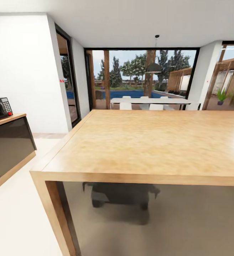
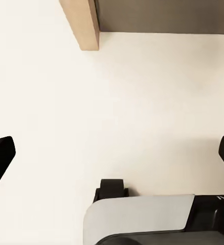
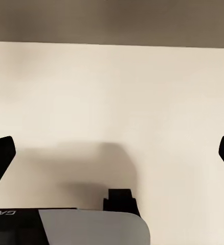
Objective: Set up a coffee station on the kitchen countertop: keep the coffee maker on the countertop, move the bottle of coffee from the kitchen shelf to the counter next to the coffee maker, place a paper coffee filter on top of the coffee maker, put the saucer next to the coffee maker with the coffee cup on the saucer, and place the electric kettle next to the coffee maker.
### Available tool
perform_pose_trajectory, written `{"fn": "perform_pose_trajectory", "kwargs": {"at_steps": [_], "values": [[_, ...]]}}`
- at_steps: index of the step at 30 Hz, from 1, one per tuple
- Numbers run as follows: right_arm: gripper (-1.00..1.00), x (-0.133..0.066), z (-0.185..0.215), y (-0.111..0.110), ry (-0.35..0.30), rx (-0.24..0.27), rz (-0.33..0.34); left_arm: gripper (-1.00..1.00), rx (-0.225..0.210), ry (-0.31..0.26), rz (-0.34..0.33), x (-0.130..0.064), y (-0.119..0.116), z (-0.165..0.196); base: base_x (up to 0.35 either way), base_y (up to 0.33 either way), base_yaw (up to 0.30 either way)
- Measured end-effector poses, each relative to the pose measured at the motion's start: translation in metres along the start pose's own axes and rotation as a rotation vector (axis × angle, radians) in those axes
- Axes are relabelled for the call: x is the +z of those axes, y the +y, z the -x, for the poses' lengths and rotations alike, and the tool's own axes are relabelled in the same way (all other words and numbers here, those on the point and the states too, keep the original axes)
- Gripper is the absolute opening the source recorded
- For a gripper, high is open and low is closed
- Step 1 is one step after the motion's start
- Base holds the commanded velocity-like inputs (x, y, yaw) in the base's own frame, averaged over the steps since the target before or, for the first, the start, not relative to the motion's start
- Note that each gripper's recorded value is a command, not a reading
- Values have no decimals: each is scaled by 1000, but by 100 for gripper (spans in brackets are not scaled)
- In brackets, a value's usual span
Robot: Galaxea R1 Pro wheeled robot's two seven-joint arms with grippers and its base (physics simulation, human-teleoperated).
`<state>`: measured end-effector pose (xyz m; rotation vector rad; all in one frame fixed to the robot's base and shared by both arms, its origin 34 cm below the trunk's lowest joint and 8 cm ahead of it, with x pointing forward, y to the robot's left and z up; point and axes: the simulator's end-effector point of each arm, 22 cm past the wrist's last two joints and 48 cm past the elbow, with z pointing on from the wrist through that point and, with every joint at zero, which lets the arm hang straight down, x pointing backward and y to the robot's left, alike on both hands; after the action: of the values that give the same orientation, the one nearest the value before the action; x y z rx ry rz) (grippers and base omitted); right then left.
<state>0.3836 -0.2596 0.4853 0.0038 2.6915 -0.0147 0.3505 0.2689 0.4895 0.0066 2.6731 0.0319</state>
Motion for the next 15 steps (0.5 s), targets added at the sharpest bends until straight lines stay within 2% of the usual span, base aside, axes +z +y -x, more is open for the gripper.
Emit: {"fn": "perform_pose_trajectory", "kwargs": {"at_steps": [7, 15], "values": [[100, 0, 0, 1, 1, -2, 1, 100, -2, -1, 1, 0, 0, 0, -12, -7, 218], [100, 0, 0, 1, 2, -6, 1, 100, 2, 0, -3, 0, -2, 0, -157, -132, 81]]}}
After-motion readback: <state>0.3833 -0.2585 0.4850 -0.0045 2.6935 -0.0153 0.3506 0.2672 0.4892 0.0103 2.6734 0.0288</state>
